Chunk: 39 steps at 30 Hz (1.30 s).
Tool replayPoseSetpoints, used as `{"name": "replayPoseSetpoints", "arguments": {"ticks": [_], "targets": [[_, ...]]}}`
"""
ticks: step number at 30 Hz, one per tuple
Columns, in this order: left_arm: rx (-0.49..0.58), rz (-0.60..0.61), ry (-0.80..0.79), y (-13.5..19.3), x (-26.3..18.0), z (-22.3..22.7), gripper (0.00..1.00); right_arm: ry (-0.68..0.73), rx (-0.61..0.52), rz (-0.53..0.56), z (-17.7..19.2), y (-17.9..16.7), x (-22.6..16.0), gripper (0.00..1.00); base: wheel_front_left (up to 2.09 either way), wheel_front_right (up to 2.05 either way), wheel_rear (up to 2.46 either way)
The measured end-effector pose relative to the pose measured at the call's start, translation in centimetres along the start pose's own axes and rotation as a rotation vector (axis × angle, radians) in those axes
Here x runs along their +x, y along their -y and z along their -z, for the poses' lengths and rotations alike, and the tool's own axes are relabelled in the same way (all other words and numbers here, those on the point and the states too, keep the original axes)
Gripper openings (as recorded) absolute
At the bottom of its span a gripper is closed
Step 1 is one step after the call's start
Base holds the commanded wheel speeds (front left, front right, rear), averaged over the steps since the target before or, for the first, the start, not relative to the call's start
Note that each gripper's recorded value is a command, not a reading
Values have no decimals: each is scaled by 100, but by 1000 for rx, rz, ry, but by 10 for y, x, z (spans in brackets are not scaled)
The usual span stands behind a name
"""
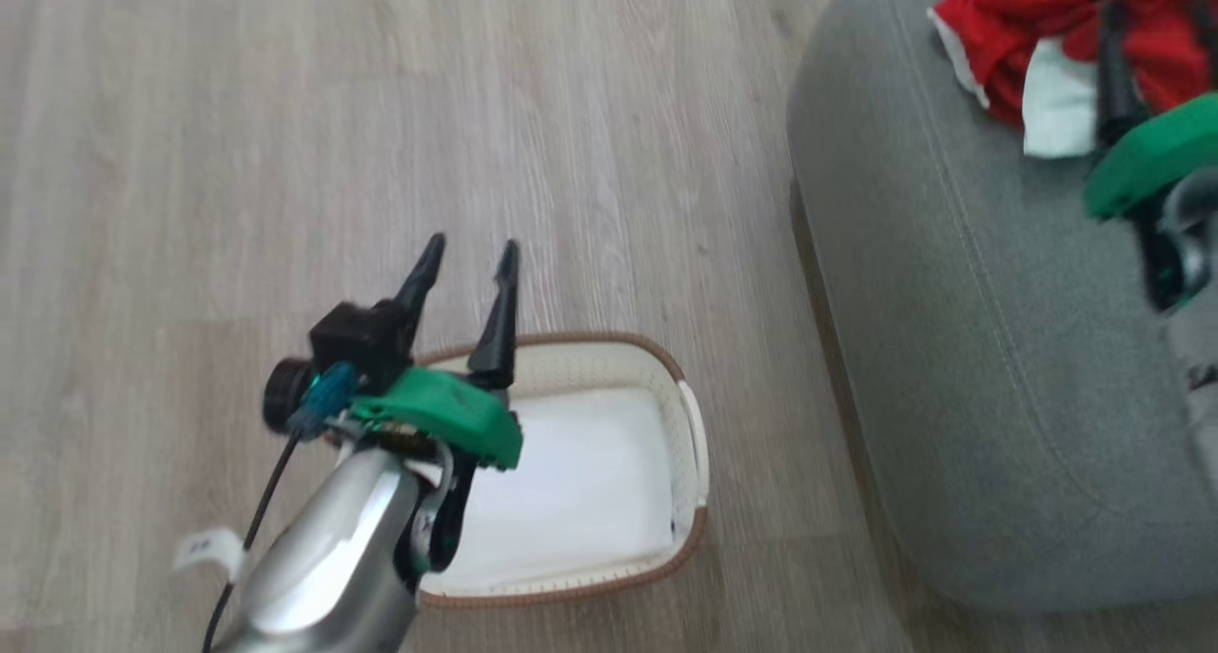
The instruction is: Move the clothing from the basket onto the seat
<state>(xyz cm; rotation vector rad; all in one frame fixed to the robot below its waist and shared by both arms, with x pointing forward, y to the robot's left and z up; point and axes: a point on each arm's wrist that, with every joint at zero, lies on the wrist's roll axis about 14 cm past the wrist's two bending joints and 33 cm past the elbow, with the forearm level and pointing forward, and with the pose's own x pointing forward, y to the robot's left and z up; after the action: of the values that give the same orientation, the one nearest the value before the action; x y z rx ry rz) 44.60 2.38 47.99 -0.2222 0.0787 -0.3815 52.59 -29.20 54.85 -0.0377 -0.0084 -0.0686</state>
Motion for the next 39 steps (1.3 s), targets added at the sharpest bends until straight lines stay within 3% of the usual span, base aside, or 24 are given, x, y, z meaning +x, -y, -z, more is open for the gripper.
{"name": "replayPoseSetpoints", "arguments": {"ticks": [12,20,29,39], "targets": [[34,-274,66,-65,-67,-23,100,70,123,-185,-4,-94,-40,100,0,0,0],[11,-416,55,-92,-121,-14,100,28,201,-223,27,-133,-90,100,0,0,0],[4,-498,62,-106,-164,-10,100,28,198,-228,36,-140,-128,100,0,0,0],[-10,-476,51,-101,-177,-3,100,19,244,-214,42,-137,-146,100,0,0,0]]}}
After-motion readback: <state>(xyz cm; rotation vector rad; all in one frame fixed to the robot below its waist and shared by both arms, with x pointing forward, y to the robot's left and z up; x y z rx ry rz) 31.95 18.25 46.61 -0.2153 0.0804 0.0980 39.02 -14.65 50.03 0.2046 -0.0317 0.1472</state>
